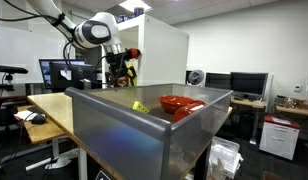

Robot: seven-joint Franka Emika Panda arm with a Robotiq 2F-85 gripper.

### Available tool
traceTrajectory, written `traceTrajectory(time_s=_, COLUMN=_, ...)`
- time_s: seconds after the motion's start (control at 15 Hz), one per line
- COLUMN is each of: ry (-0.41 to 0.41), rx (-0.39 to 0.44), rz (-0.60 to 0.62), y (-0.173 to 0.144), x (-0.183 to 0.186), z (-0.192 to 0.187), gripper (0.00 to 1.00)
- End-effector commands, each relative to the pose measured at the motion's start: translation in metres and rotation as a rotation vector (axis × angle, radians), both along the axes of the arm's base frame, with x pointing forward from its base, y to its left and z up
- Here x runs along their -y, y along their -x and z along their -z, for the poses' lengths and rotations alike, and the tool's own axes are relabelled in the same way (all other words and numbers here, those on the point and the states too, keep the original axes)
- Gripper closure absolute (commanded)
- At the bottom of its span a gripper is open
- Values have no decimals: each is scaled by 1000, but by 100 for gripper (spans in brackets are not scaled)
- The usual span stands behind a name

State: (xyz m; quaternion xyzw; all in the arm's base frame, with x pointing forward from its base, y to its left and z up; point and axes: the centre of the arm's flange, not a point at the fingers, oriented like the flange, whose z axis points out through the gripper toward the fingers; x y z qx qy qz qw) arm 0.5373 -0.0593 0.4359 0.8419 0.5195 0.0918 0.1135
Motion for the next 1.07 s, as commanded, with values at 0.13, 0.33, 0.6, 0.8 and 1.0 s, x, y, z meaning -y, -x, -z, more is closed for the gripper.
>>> traceTrajectory(time_s=0.13, ry=-6, rx=8, rz=-85, y=-6, x=0, z=14, gripper=0)
traceTrajectory(time_s=0.33, ry=-1, rx=22, rz=-94, y=-6, x=-5, z=19, gripper=0)
traceTrajectory(time_s=0.6, ry=8, rx=41, rz=-110, y=-8, x=-10, z=27, gripper=0)
traceTrajectory(time_s=0.8, ry=9, rx=41, rz=-119, y=-6, x=-13, z=34, gripper=0)
traceTrajectory(time_s=1.0, ry=16, rx=20, rz=-119, y=-2, x=-14, z=33, gripper=0)
